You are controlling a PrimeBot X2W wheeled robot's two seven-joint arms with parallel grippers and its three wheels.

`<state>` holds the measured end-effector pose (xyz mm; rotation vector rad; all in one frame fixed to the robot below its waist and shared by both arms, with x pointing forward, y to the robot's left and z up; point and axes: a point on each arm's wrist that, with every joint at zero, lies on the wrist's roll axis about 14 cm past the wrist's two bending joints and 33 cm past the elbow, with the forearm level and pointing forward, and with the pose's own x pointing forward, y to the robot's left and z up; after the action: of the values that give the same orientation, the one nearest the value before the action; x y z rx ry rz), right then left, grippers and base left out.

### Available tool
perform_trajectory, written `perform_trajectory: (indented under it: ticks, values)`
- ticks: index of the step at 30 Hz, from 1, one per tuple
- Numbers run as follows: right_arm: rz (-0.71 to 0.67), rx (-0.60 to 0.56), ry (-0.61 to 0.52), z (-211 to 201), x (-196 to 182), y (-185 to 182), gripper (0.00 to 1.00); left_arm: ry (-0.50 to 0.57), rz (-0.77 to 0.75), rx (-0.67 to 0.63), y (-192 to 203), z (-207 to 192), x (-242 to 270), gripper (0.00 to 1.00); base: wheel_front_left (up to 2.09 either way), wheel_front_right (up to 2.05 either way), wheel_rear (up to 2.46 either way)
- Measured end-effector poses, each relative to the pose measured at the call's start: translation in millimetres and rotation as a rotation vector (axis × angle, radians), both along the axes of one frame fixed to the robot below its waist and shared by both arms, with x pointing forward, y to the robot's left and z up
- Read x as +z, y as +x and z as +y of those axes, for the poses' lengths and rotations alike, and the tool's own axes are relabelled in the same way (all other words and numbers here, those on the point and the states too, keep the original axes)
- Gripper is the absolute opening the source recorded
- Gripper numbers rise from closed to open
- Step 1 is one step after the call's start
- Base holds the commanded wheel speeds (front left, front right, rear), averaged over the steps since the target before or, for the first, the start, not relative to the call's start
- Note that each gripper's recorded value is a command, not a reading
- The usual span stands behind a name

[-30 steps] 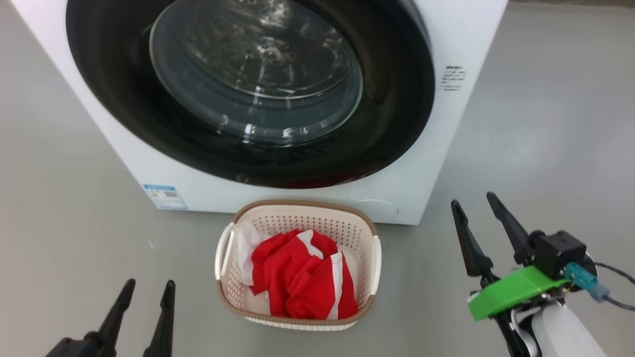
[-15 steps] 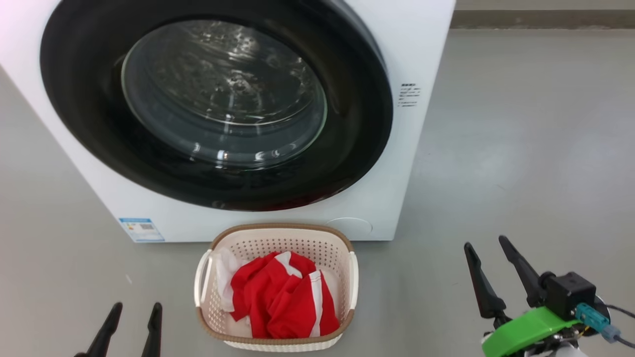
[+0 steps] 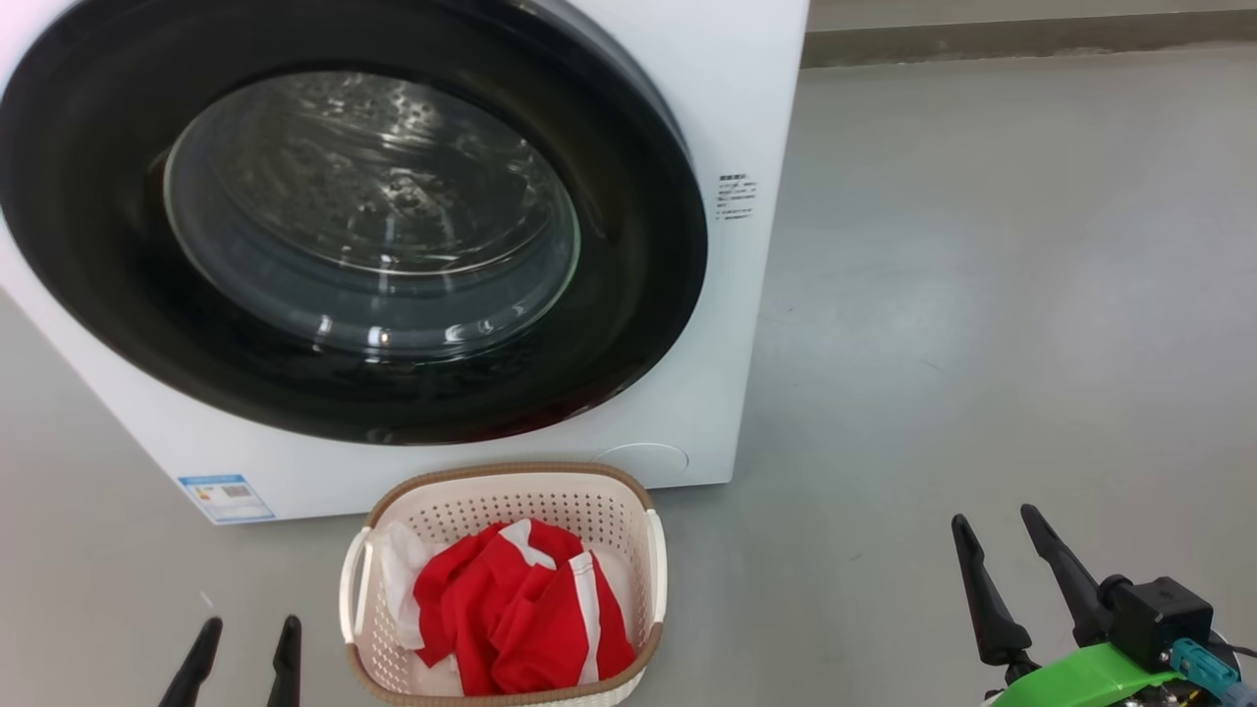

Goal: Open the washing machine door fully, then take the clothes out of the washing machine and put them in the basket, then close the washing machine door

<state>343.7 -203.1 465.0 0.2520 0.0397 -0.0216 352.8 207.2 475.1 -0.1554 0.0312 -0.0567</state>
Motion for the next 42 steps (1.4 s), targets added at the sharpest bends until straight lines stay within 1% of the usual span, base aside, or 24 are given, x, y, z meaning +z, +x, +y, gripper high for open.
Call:
perform_trajectory:
  ticks: [6,12,36,37,42]
  values:
    - [0.010,-0.038,0.000,-11.5,-3.3,-11.7,1.00,0.010,0.005,-0.012,-0.3,-2.9,-1.6,1.00,0.00,0.00,0.00]
    - [0.004,-0.061,-0.001,-18.7,-1.5,-14.6,1.00,0.016,0.002,-0.023,1.4,-6.3,-0.6,1.00,0.00,0.00,0.00]
    - [0.013,-0.059,0.005,-16.1,-4.4,-12.6,1.00,0.005,0.006,-0.013,1.6,-5.8,-2.3,1.00,0.00,0.00,0.00]
    - [0.014,-0.059,0.006,-15.8,-4.7,-12.5,0.00,0.005,0.006,-0.013,1.7,-5.9,-2.5,0.00,0.00,0.00,0.00]
    - [0.076,-0.059,0.034,-8.2,-24.1,-18.2,0.00,-0.028,0.067,-0.011,-3.9,-14.9,-21.7,0.00,0.00,0.00,0.00]
